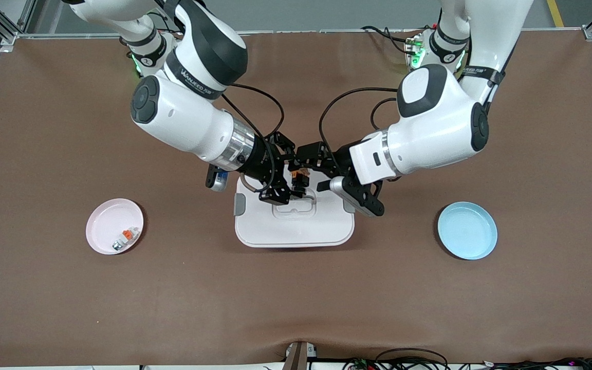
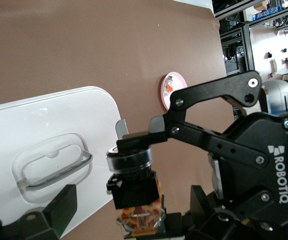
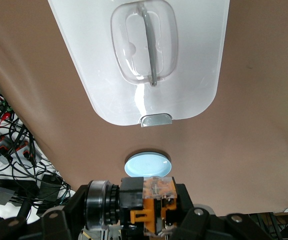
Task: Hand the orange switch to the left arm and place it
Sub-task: 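Grasp the switch with the left gripper beside the right gripper, then carry the switch to the blue plate with the left gripper while the right gripper withdraws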
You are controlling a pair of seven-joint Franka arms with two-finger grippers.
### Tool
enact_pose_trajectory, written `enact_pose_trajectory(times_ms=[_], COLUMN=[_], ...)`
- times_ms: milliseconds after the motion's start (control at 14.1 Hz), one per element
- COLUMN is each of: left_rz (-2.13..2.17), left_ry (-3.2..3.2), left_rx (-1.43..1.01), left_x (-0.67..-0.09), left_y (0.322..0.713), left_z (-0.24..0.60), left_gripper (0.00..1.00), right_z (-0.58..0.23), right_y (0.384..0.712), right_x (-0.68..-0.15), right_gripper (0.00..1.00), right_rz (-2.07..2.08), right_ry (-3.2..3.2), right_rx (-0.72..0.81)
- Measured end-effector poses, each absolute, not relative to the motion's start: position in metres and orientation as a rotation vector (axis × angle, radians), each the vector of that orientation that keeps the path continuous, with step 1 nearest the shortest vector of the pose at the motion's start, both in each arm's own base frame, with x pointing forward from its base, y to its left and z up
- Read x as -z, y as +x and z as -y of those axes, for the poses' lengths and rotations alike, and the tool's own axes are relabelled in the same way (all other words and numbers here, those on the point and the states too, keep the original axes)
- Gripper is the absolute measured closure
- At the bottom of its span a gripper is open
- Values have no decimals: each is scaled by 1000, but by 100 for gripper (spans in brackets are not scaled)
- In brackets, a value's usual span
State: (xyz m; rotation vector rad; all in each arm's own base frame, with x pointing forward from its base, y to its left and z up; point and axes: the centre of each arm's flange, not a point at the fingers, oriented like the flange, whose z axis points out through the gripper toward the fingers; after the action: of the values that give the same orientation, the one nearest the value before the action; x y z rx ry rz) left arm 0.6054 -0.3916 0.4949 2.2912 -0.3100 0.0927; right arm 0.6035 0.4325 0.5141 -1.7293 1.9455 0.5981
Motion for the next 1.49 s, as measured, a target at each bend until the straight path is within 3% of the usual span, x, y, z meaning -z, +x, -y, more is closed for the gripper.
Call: enact_pose_trajectory(times_ms=[284,497,639,1135,1206,1348,1490], left_rz=[302,310,289,290,297,324,366], left_ry=[2291,2291,2290,2286,2286,2298,2326], left_rx=[-100,-93,-96,-103,-107,-110,-97], left_x=[-491,-488,-490,-493,-495,-497,-500], left_y=[608,606,607,608,609,609,607], left_z=[392,396,396,395,395,393,390], left_gripper=[7,42,55,55,55,55,55], right_z=[-434,-434,-433,-433,-434,-436,-437], right_y=[604,604,605,605,605,603,602], right_x=[-512,-512,-513,-516,-516,-515,-515], right_gripper=[27,27,27,27,22,3,0], right_rz=[-1946,-1945,-1944,-1939,-1938,-1936,-1935], right_ry=[-1729,-1728,-1724,-1719,-1721,-1727,-1729], right_rx=[-598,-597,-593,-590,-591,-593,-594])
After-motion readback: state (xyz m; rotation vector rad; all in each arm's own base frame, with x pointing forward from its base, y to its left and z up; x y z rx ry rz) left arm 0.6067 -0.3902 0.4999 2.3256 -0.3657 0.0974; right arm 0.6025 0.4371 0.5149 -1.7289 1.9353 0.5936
